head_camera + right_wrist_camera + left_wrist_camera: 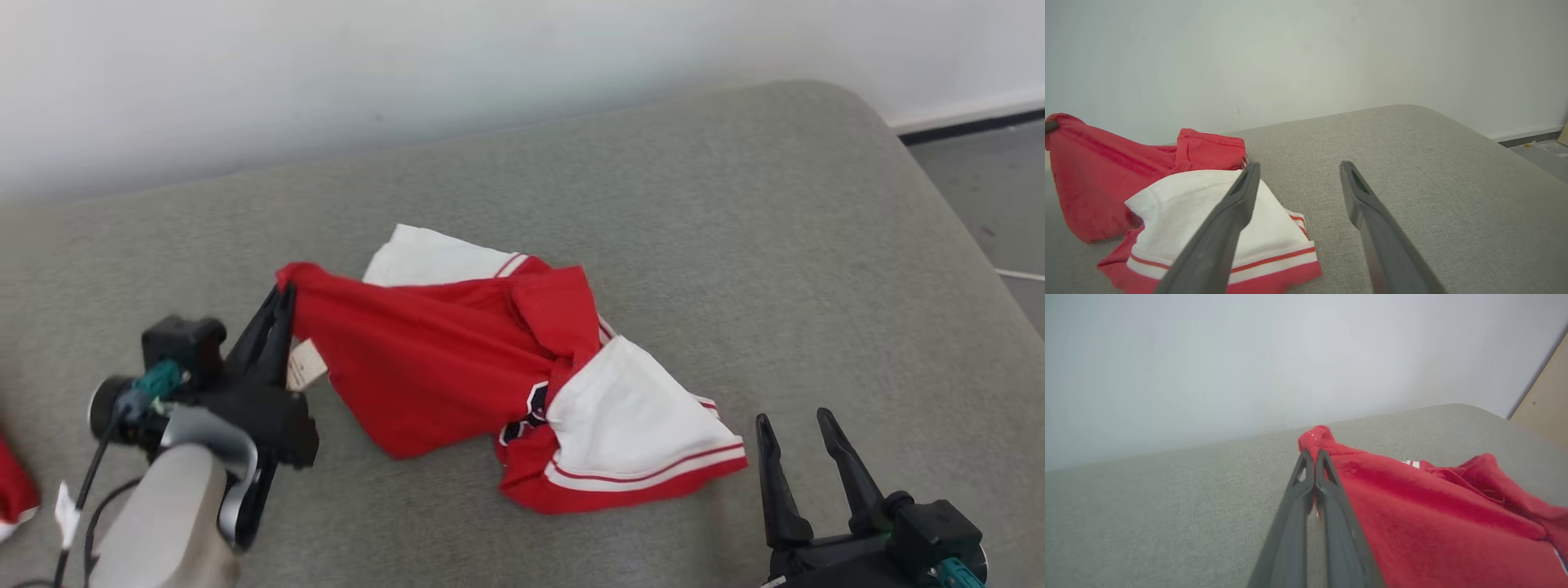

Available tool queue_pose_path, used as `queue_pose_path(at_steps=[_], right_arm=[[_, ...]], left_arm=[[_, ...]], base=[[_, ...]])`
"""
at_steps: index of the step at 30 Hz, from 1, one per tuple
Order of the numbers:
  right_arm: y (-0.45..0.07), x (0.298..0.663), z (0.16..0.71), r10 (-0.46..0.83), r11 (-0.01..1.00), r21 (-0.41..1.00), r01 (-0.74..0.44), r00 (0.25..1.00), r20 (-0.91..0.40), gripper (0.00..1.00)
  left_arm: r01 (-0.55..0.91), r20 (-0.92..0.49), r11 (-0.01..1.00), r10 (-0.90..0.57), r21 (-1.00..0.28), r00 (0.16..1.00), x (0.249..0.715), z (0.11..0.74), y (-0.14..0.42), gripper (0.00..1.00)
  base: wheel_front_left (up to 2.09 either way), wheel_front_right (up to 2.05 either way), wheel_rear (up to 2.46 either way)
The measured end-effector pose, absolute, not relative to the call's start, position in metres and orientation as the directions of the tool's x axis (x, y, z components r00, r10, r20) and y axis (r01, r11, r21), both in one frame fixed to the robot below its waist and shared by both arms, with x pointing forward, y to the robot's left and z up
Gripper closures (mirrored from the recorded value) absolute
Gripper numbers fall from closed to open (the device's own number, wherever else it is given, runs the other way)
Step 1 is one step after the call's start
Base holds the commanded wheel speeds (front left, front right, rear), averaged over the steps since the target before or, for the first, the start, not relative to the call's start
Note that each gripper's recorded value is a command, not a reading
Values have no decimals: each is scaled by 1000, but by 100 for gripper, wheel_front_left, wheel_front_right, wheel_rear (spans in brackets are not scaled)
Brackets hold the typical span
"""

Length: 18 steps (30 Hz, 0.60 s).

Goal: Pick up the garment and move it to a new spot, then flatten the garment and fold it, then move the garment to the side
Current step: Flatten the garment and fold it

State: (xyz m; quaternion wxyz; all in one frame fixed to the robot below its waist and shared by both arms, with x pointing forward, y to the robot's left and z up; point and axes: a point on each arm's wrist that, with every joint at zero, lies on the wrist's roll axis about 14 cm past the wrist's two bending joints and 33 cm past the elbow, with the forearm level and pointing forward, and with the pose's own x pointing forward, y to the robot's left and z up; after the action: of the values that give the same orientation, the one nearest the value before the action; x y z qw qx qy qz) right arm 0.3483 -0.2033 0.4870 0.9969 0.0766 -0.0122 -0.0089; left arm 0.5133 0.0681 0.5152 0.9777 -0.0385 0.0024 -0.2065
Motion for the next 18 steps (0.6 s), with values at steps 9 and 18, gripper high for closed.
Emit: queue_pose_path(at_steps=[9, 18], right_arm=[[-172, 361, 495, 88, 983, 157, -95, 995, 55, 0], [-162, 363, 492, 124, 979, 158, -130, 991, 46, 0]], left_arm=[[165, -22, 977, -169, -133, 985, 441, 488, 156, 100], [-68, -145, 974, 37, -215, 989, 375, 445, 207, 100]], base=[[0, 0, 0], [0, 0, 0]])
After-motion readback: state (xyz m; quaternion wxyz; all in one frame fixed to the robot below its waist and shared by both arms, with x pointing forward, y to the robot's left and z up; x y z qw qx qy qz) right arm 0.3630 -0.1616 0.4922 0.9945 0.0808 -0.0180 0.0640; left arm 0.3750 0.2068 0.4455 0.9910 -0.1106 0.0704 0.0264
